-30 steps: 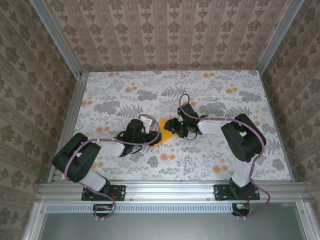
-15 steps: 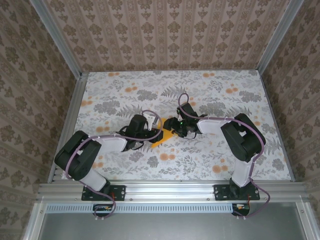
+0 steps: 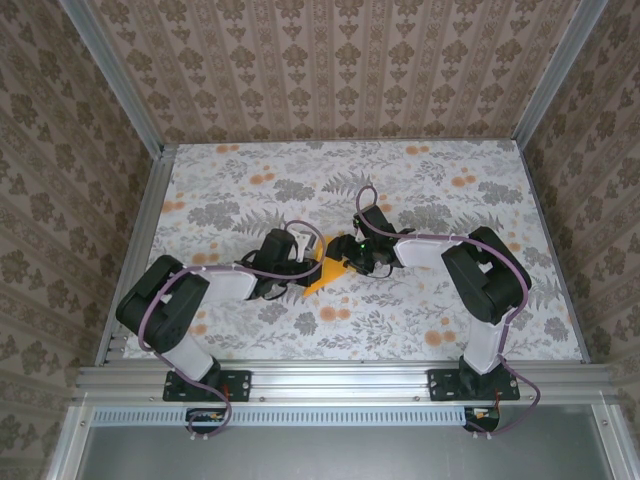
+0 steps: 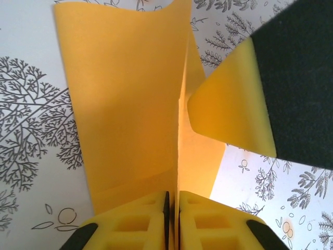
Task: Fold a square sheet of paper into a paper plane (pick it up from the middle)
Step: Fourth fold the wing at the center of the table.
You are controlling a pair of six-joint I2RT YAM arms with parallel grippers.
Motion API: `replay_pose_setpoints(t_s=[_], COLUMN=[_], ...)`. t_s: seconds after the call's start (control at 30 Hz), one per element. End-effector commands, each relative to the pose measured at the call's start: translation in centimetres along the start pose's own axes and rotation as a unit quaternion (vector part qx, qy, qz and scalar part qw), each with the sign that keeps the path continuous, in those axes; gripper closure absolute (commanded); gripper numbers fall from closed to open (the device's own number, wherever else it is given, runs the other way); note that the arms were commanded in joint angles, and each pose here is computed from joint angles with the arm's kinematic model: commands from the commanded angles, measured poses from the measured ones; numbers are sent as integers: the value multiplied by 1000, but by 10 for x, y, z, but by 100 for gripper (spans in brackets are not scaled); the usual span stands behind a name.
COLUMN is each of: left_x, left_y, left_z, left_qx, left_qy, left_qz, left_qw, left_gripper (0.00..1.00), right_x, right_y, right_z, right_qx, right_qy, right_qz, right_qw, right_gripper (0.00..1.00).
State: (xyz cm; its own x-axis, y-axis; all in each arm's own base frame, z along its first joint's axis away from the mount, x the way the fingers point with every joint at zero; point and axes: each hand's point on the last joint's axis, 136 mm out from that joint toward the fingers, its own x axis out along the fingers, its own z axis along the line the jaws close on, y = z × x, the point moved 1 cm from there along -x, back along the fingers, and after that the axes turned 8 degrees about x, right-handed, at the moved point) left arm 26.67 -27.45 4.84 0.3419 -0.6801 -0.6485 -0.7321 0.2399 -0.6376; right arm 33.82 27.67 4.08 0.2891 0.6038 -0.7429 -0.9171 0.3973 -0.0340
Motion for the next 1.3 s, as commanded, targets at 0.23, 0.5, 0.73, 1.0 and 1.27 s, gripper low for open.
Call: replay_pose_setpoints(t_s=[0.23, 0.5, 0.73, 1.0, 1.27], left_x=[0, 2, 3, 6, 8], left_y=[1, 3, 7, 10, 7], left_z=[2, 4, 9, 12, 11], left_qx=[-59, -90, -114, -132, -138], left_qy=[36, 37, 30, 35, 51], left_qz=[-13, -15, -17, -11, -6], left_qw=[998, 995, 993, 991, 989], left_gripper=[90, 92, 93, 93, 93], right_x=[-21, -17, -6, 4, 13], right_y=[-4, -3, -1, -2, 0], right_z=[22, 32, 32, 30, 27], right_qx=[-64, -70, -72, -77, -87], right_qy=[-51, -65, -53, -32, -16], right_qz=[-6, 9, 25, 35, 47], right_qw=[997, 995, 996, 996, 995], right_gripper=[39, 39, 39, 40, 40])
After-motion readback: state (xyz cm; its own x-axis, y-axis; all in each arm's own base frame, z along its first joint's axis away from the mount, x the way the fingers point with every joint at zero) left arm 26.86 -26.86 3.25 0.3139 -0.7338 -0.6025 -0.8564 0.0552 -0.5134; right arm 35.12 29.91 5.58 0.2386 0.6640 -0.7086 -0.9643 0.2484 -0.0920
